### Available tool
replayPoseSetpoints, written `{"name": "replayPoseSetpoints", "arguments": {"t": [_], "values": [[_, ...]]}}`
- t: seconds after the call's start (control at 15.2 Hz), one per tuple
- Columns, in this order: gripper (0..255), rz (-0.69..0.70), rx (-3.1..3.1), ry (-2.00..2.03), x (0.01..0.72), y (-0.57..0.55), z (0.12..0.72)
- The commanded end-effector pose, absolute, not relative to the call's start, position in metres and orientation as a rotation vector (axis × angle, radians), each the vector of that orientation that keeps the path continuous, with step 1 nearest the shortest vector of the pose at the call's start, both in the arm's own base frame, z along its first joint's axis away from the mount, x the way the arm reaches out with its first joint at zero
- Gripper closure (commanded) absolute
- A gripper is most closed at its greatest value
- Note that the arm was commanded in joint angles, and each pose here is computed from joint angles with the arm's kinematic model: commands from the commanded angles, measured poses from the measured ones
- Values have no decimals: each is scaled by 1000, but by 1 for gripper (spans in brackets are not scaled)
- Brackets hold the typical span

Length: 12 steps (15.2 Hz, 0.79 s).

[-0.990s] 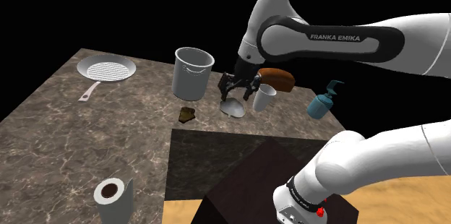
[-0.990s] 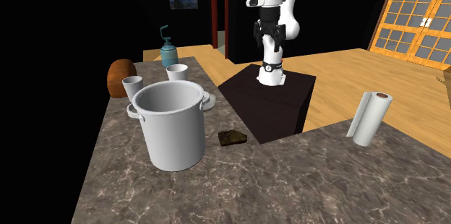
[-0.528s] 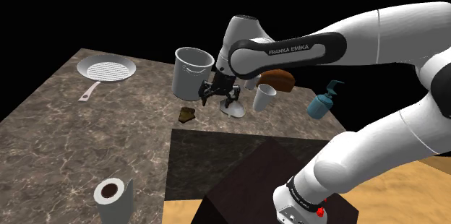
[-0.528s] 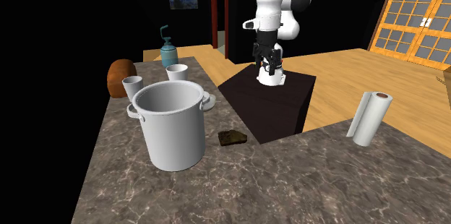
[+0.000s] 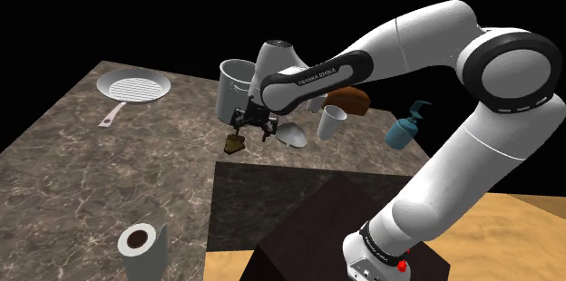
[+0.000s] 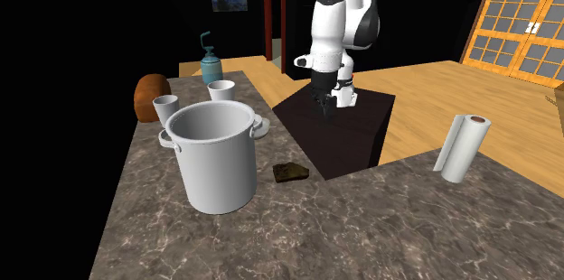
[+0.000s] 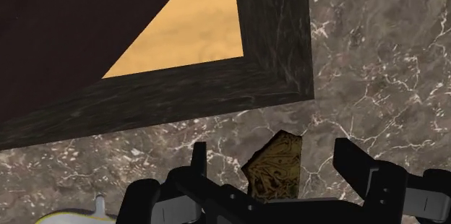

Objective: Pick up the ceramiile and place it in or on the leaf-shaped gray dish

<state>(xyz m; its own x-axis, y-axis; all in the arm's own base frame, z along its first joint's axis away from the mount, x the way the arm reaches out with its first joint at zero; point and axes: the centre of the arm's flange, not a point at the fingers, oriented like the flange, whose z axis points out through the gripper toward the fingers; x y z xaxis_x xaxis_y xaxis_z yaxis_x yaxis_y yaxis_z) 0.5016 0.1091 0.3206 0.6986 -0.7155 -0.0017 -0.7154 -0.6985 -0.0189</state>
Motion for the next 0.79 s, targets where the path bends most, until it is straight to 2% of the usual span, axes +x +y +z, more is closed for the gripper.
{"name": "replayPoseSetpoints", "arguments": {"t": [0.0, 0.53, 0.73], "values": [[0, -22, -2846, 1291, 519, 110, 302], [0, -69, -2708, 1582, 587, 98, 226], [0, -70, -2706, 1586, 589, 98, 214]]}}
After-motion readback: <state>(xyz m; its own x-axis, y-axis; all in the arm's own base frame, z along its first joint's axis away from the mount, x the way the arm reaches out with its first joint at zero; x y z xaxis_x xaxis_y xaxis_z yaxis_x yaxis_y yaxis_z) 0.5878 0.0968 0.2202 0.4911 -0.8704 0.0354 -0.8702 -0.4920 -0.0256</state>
